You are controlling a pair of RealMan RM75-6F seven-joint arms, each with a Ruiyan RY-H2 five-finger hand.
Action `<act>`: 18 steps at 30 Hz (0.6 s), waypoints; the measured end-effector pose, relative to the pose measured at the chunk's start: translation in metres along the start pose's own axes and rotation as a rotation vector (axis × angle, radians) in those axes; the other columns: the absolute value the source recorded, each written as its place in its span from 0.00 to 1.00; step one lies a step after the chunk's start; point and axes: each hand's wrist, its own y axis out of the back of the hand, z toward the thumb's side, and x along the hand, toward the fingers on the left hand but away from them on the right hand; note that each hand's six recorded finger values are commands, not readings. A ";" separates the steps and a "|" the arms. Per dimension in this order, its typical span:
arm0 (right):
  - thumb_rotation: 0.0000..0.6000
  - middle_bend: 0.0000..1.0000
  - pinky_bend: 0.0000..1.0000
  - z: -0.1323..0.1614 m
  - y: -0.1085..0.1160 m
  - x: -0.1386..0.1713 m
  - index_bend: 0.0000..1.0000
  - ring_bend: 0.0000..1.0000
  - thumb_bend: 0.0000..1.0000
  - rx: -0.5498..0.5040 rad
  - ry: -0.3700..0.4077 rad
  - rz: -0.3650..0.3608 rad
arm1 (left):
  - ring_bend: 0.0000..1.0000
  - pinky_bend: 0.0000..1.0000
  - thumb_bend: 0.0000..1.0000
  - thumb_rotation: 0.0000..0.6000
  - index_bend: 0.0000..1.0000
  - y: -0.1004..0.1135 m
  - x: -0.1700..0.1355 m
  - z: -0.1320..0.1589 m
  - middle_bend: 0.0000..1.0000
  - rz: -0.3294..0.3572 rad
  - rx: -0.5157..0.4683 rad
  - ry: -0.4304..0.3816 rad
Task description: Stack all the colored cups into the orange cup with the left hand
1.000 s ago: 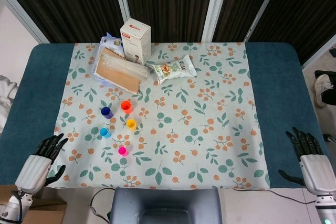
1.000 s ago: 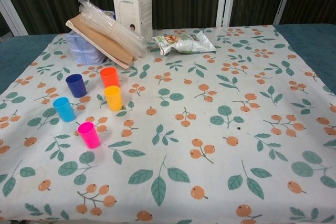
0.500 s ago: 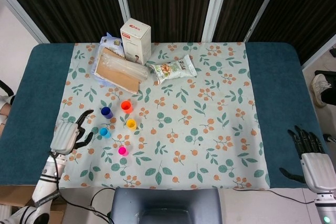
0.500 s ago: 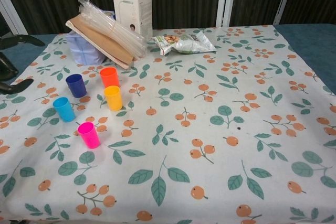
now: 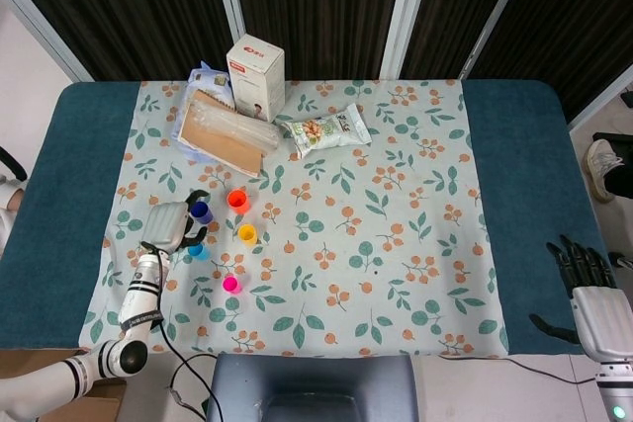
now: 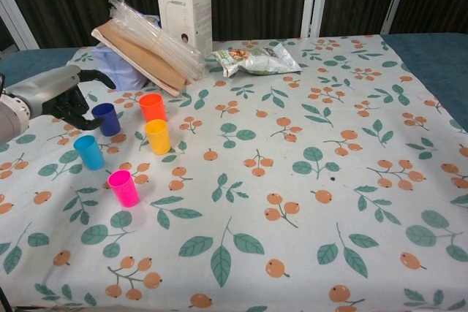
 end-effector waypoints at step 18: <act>1.00 0.00 0.00 -0.001 0.002 0.000 0.00 0.00 0.20 -0.005 -0.003 -0.005 | 1.00 1.00 0.34 1.00 0.35 -0.010 0.019 -0.018 1.00 -0.005 0.050 0.070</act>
